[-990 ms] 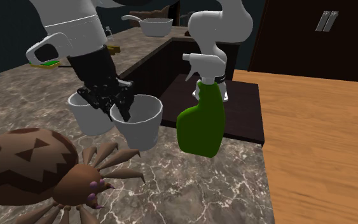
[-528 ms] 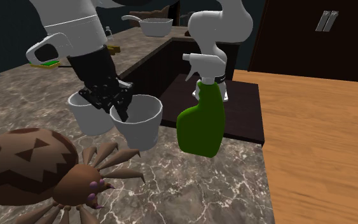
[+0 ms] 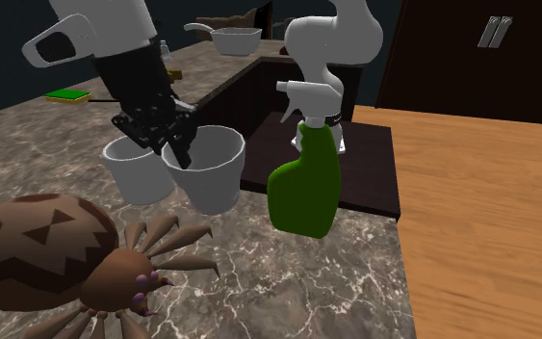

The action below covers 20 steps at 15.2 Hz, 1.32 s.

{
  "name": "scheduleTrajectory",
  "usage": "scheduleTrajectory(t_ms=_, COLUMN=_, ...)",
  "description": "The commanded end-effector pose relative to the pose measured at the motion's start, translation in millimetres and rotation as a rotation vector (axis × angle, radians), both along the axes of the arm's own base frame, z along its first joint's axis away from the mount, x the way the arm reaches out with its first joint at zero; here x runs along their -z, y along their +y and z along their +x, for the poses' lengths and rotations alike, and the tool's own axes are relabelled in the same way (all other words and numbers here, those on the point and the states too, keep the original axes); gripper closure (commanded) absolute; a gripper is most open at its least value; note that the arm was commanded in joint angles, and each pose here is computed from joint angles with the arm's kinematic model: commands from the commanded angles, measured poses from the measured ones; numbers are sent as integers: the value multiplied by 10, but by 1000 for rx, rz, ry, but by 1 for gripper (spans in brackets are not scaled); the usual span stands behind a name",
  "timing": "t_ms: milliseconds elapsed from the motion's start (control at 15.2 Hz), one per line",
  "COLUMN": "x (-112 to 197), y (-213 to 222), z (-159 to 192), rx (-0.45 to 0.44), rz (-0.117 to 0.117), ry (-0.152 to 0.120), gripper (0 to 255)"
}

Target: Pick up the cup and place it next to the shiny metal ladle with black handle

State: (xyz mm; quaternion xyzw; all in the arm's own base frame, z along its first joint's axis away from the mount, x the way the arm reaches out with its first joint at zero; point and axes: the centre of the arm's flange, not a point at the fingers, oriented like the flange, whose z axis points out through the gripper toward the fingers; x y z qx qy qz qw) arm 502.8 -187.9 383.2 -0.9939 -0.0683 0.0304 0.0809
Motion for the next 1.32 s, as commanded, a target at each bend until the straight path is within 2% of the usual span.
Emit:
scheduleTrajectory(t_ms=0, x=-103, y=-7, z=1, rx=0, rz=0, ry=0, gripper=255)
scheduleTrajectory(t_ms=1254, x=-1106, y=-7, z=1, rx=0, rz=0, ry=0, gripper=255)
